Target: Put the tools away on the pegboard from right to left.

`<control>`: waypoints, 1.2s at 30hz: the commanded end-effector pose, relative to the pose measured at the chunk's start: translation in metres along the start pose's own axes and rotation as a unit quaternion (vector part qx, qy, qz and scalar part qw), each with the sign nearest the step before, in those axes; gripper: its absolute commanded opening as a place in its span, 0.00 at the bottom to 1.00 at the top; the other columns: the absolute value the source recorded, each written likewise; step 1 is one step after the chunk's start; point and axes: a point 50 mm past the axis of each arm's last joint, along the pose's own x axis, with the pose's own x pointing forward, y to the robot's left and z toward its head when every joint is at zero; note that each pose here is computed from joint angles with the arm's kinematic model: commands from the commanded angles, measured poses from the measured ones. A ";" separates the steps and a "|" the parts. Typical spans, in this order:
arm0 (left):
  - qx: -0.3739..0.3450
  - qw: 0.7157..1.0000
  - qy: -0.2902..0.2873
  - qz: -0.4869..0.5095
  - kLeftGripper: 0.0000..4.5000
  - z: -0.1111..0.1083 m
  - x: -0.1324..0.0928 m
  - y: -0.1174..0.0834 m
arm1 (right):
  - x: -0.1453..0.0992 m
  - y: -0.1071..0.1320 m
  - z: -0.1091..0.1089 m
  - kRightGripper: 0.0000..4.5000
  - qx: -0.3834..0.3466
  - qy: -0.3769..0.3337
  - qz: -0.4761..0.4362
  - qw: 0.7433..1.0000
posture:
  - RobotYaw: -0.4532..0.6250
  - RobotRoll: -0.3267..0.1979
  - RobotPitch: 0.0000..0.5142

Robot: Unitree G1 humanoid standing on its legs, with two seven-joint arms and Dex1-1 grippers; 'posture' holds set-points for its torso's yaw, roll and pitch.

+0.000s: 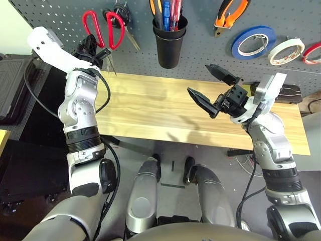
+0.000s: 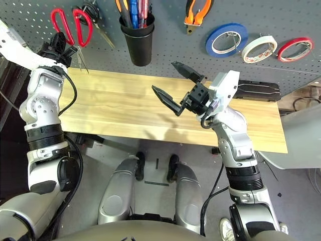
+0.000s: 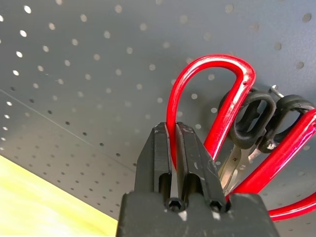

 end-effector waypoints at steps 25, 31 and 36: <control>0.075 0.997 0.021 0.028 0.99 -0.018 -0.035 0.035 | 0.000 0.000 -0.012 1.00 0.016 0.037 -0.047 0.998 | 0.51 0.62 0.53; 0.145 0.987 0.045 0.046 0.99 -0.023 -0.062 0.061 | -0.025 -0.022 -0.036 1.00 0.005 0.133 -0.201 0.970 | 0.51 0.62 0.54; 0.195 0.976 0.022 0.098 0.99 -0.020 -0.073 0.088 | -0.055 -0.041 -0.048 1.00 -0.029 0.168 -0.353 0.920 | 0.50 0.62 0.55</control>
